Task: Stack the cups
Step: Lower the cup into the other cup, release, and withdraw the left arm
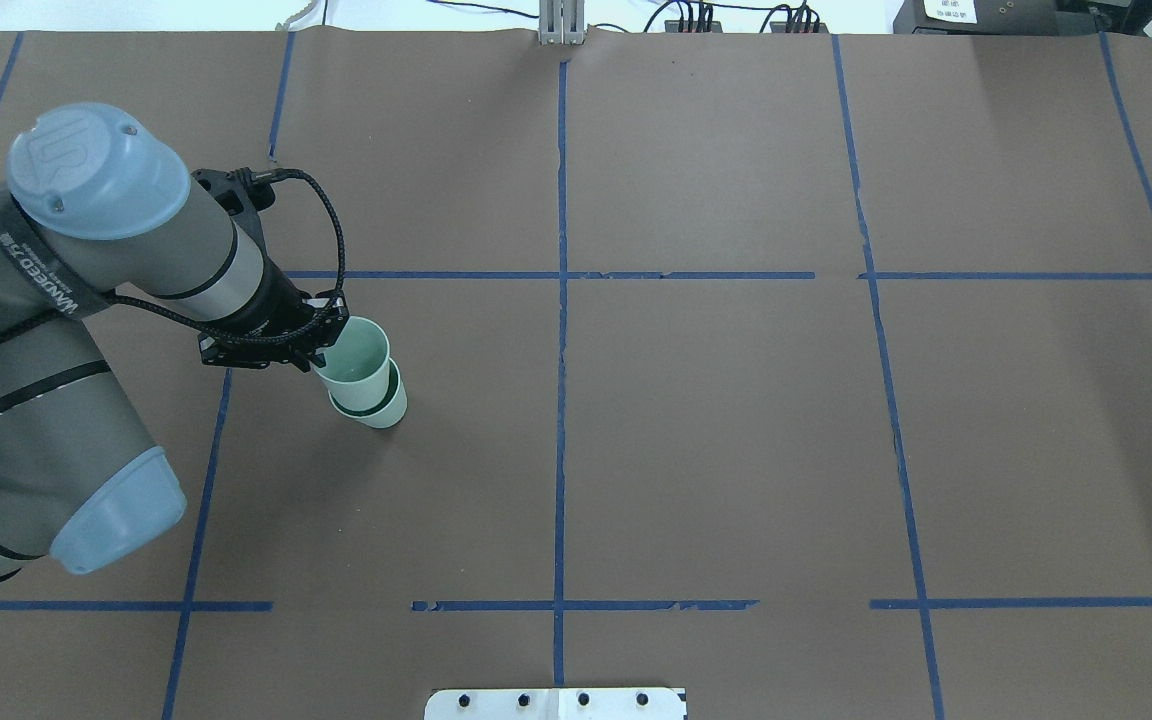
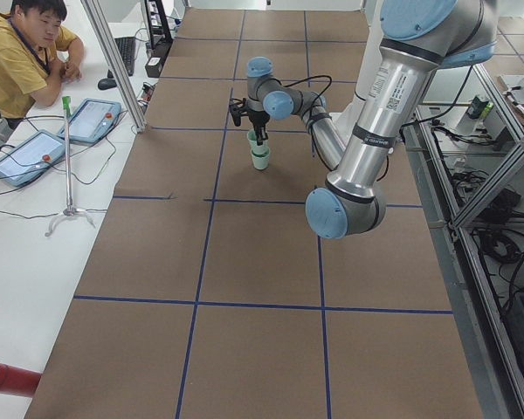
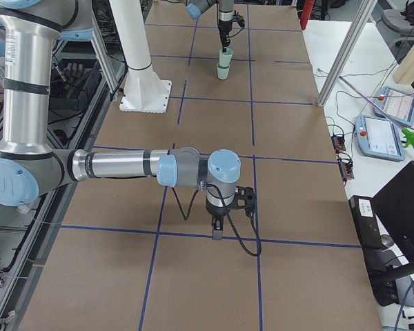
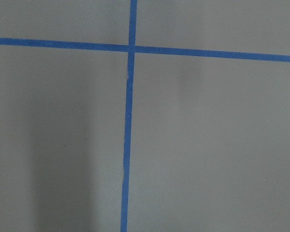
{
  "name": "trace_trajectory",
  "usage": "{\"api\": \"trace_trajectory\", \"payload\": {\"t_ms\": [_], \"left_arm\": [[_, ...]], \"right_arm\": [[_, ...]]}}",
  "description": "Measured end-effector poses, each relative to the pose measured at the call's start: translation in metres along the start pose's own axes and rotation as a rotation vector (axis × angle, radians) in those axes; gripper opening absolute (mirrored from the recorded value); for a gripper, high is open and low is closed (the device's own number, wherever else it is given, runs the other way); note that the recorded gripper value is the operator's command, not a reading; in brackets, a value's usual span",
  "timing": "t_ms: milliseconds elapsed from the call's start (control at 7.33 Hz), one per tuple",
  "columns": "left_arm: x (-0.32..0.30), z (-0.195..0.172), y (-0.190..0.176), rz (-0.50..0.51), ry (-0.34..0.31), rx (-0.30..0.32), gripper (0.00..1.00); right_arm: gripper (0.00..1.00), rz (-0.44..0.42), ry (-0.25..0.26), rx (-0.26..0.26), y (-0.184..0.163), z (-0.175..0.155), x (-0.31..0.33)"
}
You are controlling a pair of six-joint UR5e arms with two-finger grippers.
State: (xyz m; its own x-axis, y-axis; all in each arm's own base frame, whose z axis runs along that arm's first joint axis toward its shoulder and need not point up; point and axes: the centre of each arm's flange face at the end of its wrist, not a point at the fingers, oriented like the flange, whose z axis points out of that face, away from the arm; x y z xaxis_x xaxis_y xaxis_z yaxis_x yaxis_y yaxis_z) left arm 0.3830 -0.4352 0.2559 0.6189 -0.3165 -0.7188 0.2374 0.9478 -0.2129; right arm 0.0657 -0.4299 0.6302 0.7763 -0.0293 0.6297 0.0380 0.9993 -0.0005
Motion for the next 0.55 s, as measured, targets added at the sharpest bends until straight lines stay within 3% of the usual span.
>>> {"api": "trace_trajectory", "payload": {"t_ms": [545], "left_arm": [[-0.0023,-0.0026,0.0025,0.012,0.003,0.017,1.0]], "right_arm": [[1.0,0.0,0.0,0.0,0.0,0.0,0.0]]}}
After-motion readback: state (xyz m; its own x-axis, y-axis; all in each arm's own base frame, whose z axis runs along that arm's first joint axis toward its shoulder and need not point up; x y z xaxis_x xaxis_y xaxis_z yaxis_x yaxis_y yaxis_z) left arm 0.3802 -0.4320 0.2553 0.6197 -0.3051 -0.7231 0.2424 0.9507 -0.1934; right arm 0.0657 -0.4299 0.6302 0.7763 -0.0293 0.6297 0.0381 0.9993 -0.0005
